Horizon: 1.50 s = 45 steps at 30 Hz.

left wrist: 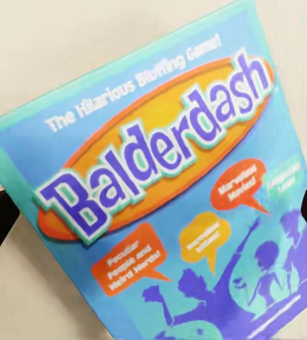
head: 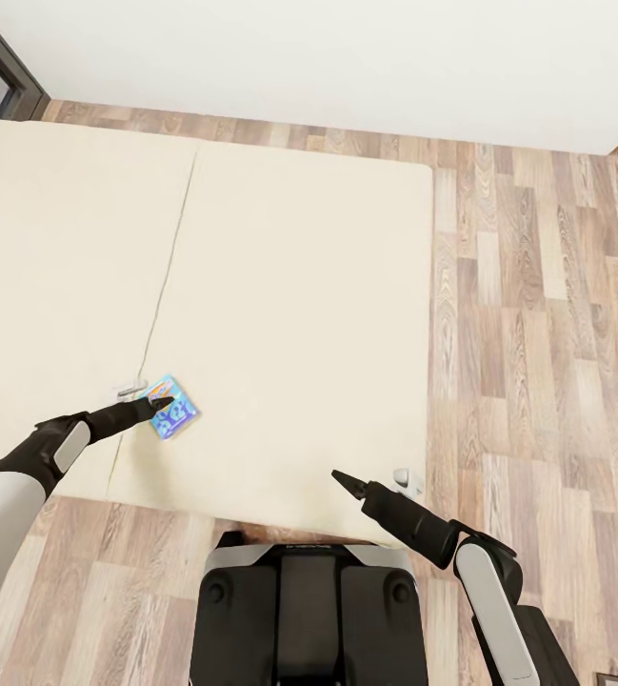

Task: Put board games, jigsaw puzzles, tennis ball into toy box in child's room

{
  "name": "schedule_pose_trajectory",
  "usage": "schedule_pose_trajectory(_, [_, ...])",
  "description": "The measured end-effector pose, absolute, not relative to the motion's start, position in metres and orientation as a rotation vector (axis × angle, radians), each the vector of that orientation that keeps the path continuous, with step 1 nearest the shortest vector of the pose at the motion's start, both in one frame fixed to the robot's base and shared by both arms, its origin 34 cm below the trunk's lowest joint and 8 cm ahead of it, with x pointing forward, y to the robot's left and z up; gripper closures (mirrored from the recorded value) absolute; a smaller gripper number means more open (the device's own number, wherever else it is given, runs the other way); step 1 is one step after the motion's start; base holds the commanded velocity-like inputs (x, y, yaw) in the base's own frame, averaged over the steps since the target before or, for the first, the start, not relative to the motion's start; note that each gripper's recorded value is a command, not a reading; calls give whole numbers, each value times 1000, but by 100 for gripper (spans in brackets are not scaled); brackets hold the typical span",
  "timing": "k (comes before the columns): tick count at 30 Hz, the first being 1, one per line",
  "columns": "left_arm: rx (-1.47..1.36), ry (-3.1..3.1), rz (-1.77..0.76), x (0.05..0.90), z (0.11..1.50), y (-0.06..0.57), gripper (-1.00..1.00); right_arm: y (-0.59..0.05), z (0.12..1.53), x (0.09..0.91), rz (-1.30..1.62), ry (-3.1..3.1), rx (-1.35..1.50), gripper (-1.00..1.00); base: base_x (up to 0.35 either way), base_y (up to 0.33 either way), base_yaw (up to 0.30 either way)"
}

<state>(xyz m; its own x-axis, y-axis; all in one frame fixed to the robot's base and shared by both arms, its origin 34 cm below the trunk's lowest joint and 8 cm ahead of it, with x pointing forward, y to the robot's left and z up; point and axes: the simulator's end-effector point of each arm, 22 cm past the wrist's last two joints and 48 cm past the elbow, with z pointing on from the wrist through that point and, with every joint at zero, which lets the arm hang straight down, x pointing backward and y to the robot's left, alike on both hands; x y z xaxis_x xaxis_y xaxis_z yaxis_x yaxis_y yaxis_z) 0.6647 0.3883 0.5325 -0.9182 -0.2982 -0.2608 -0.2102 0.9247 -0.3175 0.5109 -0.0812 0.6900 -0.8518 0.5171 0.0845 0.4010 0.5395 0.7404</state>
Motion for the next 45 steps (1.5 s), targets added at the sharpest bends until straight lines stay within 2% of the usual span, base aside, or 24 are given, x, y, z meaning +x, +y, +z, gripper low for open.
schedule_pose_trajectory(11, [-347,2743,-525,669,540,371,-100,-81,690,509,1205,2628,792,-100,0,-3,0])
schedule_pose_trajectory(20, [-345,2740,-535,670,540,370,-100,-83,690,515,1186,2598,790,-100,0,0,0])
schedule_pose_trajectory(35, [-393,2817,-562,619,527,364,-100,-86,689,520,1158,2580,811,-100,0,0,0])
schedule_pose_trajectory(45, [-347,2805,-488,617,524,366,-100,-90,688,519,1146,2590,800,-100,0,0,0])
